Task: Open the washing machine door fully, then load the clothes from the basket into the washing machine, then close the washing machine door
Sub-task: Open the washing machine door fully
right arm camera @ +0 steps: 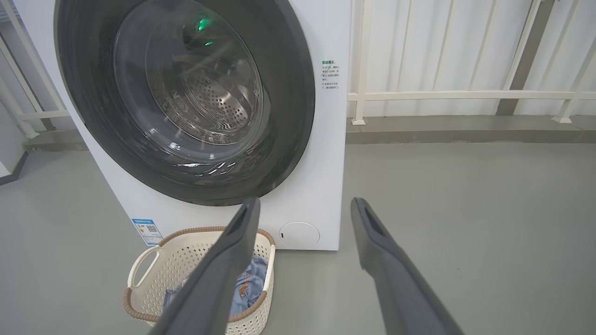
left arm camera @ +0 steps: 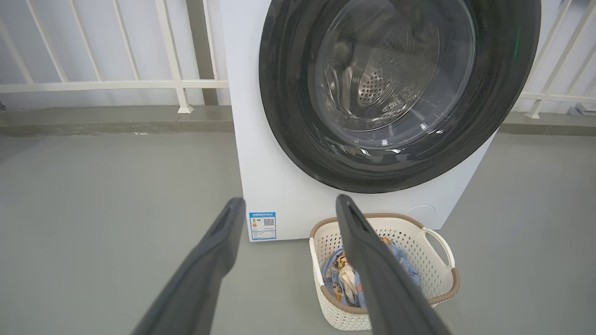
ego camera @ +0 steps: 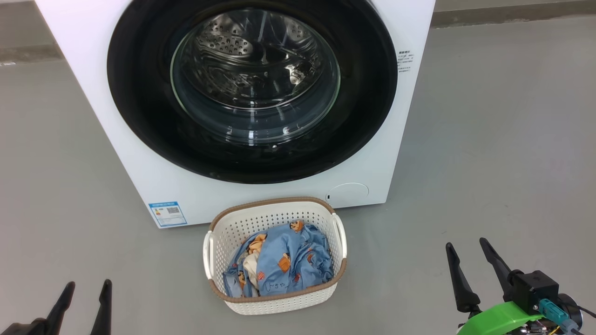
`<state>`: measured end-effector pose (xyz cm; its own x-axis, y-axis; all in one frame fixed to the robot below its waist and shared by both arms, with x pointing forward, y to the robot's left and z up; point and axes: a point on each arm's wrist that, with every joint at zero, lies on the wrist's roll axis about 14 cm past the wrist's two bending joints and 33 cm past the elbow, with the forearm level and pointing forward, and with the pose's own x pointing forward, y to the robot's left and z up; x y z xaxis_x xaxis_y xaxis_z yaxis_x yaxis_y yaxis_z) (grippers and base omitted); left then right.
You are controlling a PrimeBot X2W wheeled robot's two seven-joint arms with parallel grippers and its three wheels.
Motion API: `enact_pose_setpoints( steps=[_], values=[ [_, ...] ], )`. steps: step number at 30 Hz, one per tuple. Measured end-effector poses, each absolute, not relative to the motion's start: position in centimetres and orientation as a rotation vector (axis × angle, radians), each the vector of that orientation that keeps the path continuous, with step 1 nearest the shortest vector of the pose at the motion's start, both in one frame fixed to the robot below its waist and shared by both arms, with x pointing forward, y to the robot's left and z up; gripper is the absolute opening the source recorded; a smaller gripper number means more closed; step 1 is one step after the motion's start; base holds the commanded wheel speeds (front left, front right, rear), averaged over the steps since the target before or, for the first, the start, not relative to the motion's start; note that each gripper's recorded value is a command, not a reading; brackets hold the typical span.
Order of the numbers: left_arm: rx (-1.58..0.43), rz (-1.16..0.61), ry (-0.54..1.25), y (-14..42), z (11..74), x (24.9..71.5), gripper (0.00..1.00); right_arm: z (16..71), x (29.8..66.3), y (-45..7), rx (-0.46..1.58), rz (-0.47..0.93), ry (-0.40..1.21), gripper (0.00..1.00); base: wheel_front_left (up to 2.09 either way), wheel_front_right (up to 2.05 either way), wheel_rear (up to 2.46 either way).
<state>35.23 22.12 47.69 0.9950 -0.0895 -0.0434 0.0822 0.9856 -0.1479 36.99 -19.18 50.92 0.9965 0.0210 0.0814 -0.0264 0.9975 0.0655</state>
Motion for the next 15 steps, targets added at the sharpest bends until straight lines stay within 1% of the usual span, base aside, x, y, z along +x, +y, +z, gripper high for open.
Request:
enact_pose_setpoints(
  steps=[4,7,11,15],
  values=[
    [-0.134,-0.083,0.05,22.27,47.69,35.24,1.0,50.93,37.03,-19.14,0.067,0.025,-0.081,1.0,0.34,0.34,-0.67],
    [-0.133,-0.078,0.048,22.45,47.73,35.26,1.0,51.0,37.05,-19.13,0.067,0.025,-0.083,1.0,0.61,0.61,-1.23],
    [-0.133,-0.072,0.048,22.64,47.72,35.25,1.0,50.99,37.11,-19.12,0.067,0.025,-0.083,1.0,0.89,0.89,-1.78],
    [-0.133,-0.071,0.052,22.7,47.61,35.3,1.0,50.96,37.16,-19.16,0.068,0.024,-0.083,1.0,1.16,1.16,-2.33]
  ],
)
